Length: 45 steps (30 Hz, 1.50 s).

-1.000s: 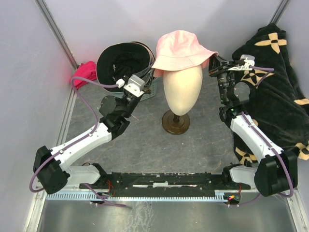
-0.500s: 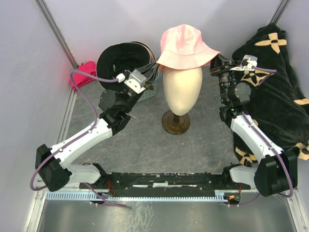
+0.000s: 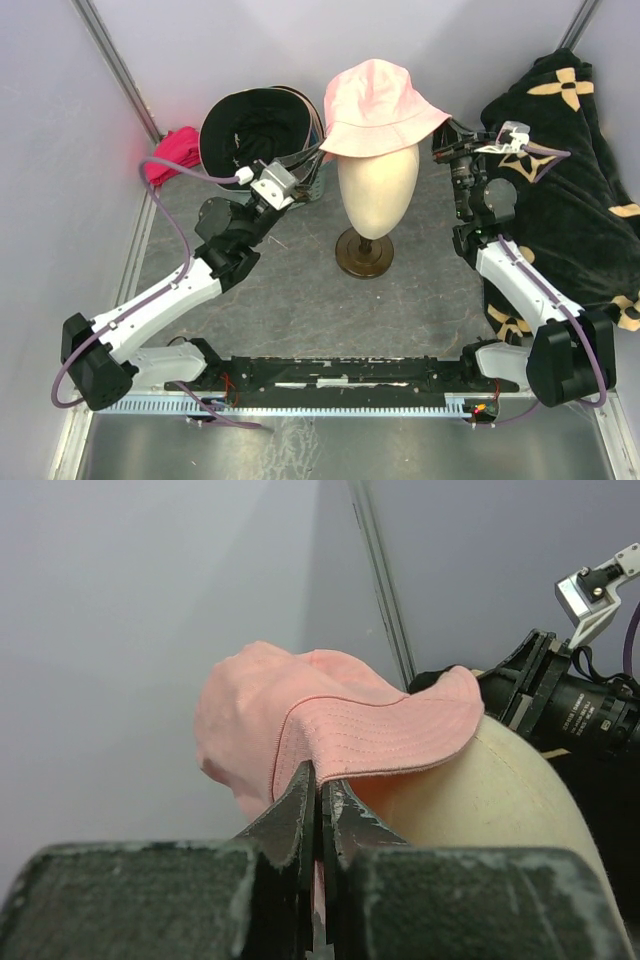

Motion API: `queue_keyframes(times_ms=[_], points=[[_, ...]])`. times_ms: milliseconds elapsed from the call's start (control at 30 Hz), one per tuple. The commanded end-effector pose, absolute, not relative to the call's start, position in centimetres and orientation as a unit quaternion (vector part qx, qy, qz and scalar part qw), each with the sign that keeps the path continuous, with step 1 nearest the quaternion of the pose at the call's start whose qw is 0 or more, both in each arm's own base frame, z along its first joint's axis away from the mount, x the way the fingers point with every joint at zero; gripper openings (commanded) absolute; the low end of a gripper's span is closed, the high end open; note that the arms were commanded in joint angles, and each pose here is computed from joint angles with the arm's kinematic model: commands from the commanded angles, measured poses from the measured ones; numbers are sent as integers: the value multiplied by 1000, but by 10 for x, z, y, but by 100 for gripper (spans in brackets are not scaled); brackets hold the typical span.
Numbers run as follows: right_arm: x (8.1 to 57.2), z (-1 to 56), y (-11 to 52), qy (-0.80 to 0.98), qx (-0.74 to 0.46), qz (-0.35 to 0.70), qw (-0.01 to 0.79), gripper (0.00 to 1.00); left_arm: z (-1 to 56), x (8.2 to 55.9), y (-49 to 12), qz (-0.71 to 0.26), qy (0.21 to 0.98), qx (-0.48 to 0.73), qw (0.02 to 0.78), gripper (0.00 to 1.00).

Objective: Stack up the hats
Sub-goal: Place the hat on the hat stand.

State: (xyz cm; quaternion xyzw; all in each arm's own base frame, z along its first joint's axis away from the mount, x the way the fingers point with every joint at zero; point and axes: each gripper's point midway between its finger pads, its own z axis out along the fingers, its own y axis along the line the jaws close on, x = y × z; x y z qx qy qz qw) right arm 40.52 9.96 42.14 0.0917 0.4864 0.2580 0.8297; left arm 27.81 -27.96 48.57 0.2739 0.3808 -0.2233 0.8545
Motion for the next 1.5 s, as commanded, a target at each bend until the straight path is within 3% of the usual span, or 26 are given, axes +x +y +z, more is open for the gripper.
queue_keyframes(times_ms=[0,1167,1467], points=[[408,421,74,468,134,226,843,21,534,243,-253,-246,313,243,885,3],[412,372,72,480,157,232,831,27,446,239,-290,-256,387,340,818,3],[412,382,72,477,155,234,833,37,458,232,-304,-254,368,357,820,3]])
